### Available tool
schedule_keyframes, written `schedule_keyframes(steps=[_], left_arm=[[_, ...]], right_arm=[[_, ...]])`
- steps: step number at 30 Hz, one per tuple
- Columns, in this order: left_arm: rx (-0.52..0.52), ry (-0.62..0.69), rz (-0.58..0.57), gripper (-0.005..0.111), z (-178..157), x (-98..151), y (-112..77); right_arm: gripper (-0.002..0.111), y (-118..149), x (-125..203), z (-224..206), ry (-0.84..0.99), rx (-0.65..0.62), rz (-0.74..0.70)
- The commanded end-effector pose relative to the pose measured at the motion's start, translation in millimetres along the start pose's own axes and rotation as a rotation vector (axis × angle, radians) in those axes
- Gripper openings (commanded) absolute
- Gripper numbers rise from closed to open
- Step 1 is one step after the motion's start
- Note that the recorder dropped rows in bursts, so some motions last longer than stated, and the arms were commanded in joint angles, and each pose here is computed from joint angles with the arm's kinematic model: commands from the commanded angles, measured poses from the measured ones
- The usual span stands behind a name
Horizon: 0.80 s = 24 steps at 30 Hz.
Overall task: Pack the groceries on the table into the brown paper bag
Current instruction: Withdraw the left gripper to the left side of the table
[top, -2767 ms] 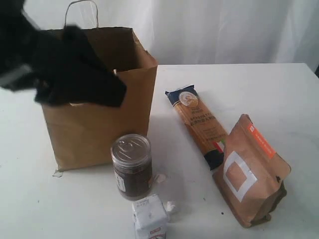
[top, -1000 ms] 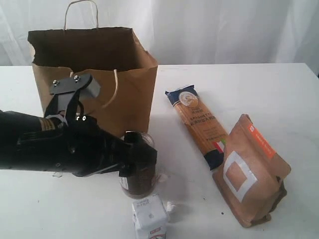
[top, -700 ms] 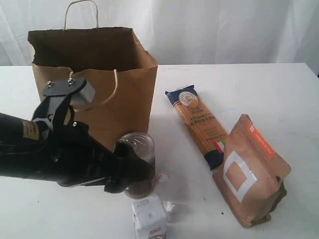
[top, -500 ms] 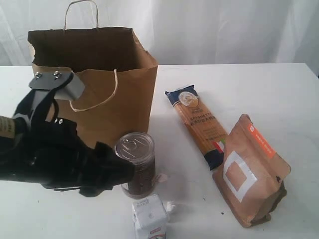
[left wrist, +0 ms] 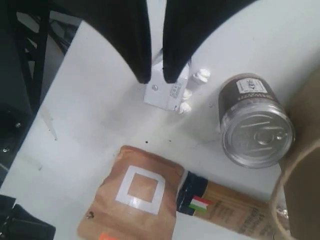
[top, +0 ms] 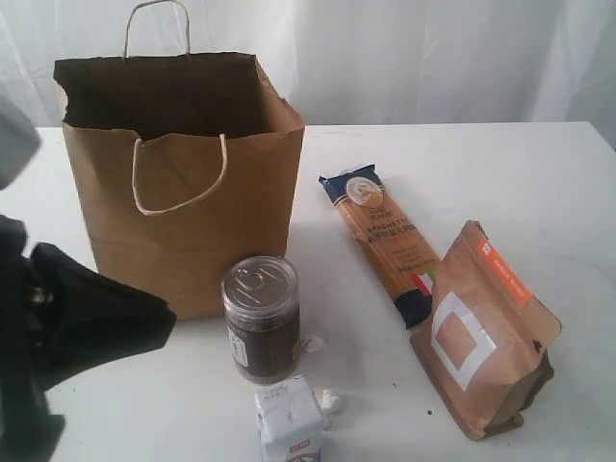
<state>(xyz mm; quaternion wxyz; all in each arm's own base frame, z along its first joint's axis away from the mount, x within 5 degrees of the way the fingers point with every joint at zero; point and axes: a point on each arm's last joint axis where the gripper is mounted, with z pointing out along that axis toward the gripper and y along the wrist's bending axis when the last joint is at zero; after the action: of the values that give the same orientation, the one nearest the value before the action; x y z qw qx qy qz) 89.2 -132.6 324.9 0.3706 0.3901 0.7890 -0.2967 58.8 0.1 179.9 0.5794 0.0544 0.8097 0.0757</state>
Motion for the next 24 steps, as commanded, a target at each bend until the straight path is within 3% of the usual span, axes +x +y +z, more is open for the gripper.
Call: schedule_keyframes(steps=[1, 12, 19, 24], left_arm=[[0.016, -0.067, 0.029, 0.015, -23.0, 0.7, -6.9], [0.010, -0.118, 0.076, 0.015, -46.8, 7.0, -12.0], [-0.014, -0.242, 0.083, 0.014, -55.4, -0.5, -11.8], [-0.039, -0.219, 0.152, 0.000, -71.3, 12.5, -13.7]], right_arm=[[0.000, 0.1, 0.0, 0.2, -0.012, -0.003, 0.000], [0.000, 0.1, 0.0, 0.2, -0.012, -0.003, 0.000], [0.000, 0.1, 0.0, 0.2, -0.012, -0.003, 0.000], [0.000, 0.1, 0.0, 0.2, -0.012, -0.003, 0.000]])
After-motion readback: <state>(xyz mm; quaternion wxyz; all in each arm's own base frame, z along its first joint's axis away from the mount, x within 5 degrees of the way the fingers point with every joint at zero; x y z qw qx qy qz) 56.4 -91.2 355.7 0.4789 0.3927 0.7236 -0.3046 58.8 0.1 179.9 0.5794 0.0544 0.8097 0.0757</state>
